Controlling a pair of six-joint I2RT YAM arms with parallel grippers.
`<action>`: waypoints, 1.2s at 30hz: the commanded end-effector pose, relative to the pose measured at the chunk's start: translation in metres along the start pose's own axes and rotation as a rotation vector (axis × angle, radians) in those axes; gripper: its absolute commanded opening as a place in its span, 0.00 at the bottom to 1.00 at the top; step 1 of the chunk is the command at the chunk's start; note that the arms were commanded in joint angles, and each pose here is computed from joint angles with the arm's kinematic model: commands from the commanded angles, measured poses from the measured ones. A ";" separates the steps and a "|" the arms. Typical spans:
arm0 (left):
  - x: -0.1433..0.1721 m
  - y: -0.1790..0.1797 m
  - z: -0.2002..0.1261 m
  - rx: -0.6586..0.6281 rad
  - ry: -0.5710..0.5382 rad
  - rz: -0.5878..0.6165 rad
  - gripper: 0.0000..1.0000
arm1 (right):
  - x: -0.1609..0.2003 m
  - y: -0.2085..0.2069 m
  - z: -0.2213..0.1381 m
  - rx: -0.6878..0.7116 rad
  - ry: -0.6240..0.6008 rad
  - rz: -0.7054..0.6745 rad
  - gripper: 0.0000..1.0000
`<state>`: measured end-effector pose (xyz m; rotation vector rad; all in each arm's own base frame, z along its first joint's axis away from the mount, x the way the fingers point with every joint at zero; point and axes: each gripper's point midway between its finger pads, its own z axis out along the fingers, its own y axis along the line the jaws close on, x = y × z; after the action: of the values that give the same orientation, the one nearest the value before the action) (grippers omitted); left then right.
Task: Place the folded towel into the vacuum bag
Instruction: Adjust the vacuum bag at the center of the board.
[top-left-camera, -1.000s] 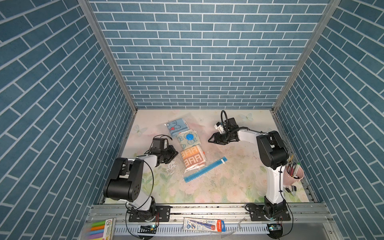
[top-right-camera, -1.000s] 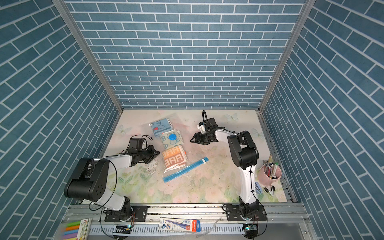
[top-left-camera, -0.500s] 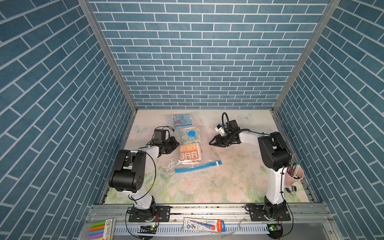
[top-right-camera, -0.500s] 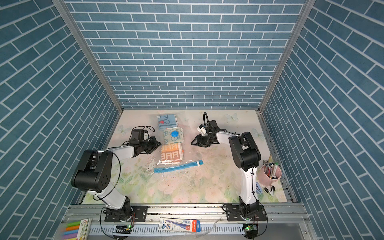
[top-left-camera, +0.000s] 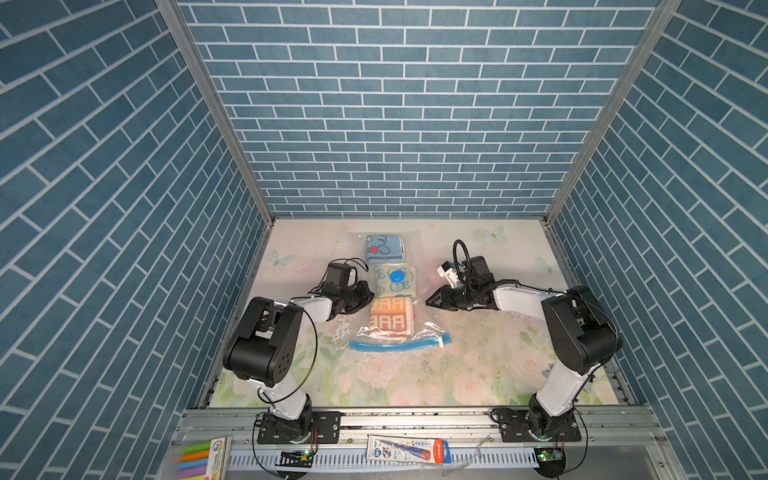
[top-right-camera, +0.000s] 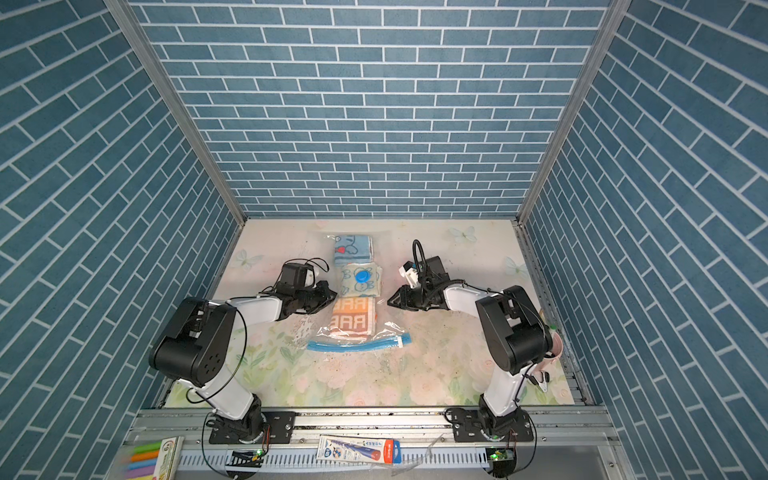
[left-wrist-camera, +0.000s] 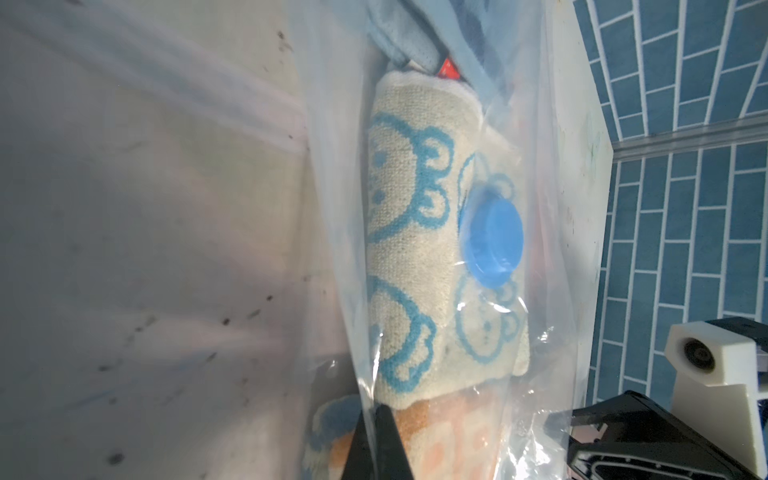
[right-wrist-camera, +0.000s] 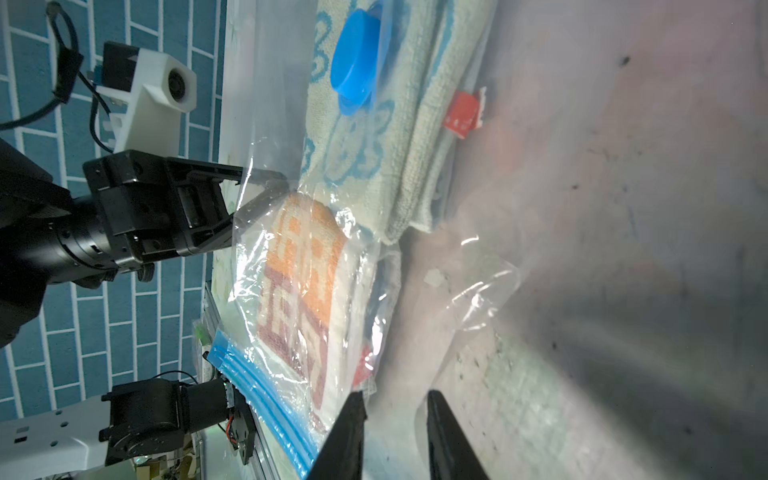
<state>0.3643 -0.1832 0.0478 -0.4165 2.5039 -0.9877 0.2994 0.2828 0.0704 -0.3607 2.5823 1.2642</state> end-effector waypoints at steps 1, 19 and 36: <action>0.008 -0.005 0.006 0.017 0.002 0.027 0.00 | -0.001 0.003 -0.011 0.031 -0.064 -0.002 0.21; -0.012 -0.043 0.033 0.062 -0.020 0.089 0.00 | 0.025 -0.070 -0.068 0.539 -0.155 0.185 0.00; -0.055 -0.043 -0.019 -0.168 -0.151 0.273 0.36 | 0.018 -0.056 -0.073 0.518 -0.149 0.205 0.00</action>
<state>0.4027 -0.2004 0.0804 -0.2250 2.4642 -0.7660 0.2901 0.1906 0.0501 0.0694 2.7536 0.5999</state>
